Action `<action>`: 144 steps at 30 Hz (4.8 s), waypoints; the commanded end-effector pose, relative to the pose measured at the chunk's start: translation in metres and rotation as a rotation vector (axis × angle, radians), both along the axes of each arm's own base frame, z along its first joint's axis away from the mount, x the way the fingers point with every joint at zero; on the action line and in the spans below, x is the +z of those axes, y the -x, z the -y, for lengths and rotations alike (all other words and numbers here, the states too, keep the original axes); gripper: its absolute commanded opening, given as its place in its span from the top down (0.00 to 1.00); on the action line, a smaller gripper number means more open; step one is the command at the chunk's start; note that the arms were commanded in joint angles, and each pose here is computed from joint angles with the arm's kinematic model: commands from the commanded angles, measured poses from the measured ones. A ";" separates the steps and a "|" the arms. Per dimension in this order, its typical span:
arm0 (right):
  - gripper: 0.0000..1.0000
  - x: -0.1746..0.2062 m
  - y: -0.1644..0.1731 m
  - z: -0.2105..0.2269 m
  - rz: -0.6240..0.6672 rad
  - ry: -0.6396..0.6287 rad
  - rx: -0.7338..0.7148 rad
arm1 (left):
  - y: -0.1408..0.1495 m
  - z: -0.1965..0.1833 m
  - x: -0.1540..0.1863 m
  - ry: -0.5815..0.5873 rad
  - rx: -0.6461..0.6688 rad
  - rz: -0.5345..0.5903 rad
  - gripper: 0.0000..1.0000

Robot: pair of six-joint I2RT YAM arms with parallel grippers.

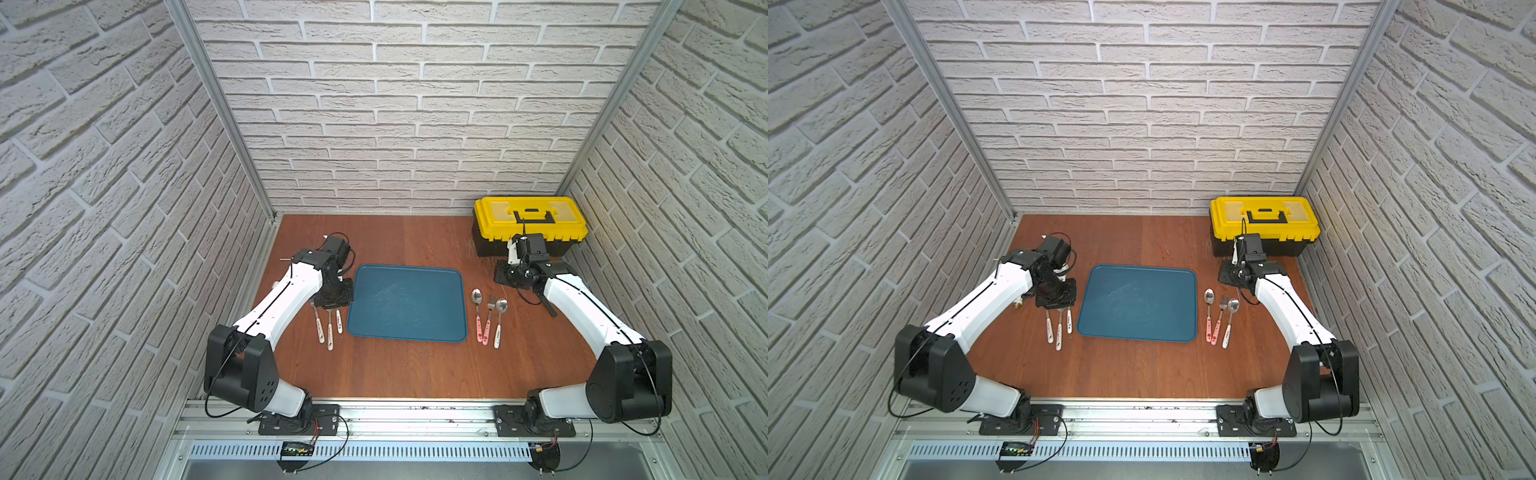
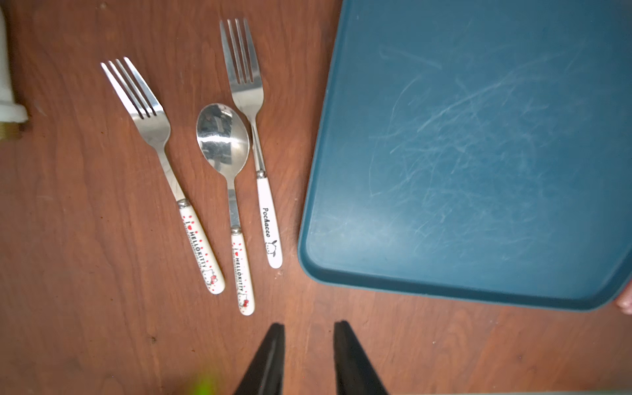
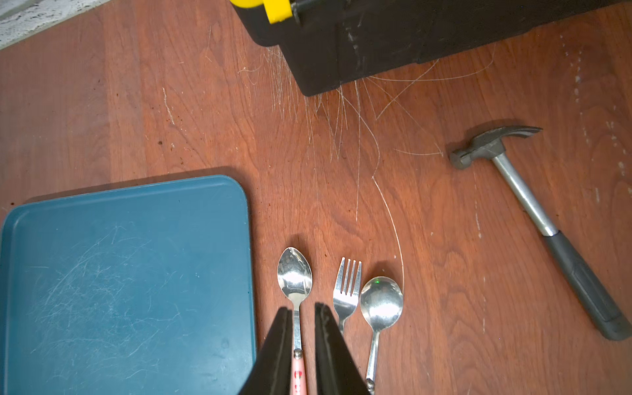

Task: Set the spoon and fork side by side
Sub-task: Pick up the fork at the center of the board, then place the fork on the tray.

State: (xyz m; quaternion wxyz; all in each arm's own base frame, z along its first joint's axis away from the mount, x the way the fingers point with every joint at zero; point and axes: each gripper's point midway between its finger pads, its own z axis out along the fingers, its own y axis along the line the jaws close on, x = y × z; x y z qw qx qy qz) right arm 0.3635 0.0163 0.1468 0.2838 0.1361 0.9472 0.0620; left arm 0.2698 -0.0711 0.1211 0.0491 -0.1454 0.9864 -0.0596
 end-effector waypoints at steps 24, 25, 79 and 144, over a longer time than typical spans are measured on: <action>0.82 -0.005 0.001 -0.011 0.017 -0.033 0.049 | 0.044 -0.073 -0.064 -0.019 0.294 -0.249 0.66; 0.82 -0.005 0.001 -0.011 0.021 -0.035 0.050 | 0.045 -0.073 -0.068 -0.019 0.292 -0.254 0.66; 0.85 -0.008 0.000 -0.016 0.024 -0.061 0.056 | 0.002 -0.007 -0.032 -0.009 -0.137 -0.154 0.86; 0.85 -0.006 0.000 -0.018 0.026 -0.074 0.064 | -0.025 0.062 -0.075 -0.131 -0.201 -0.231 0.60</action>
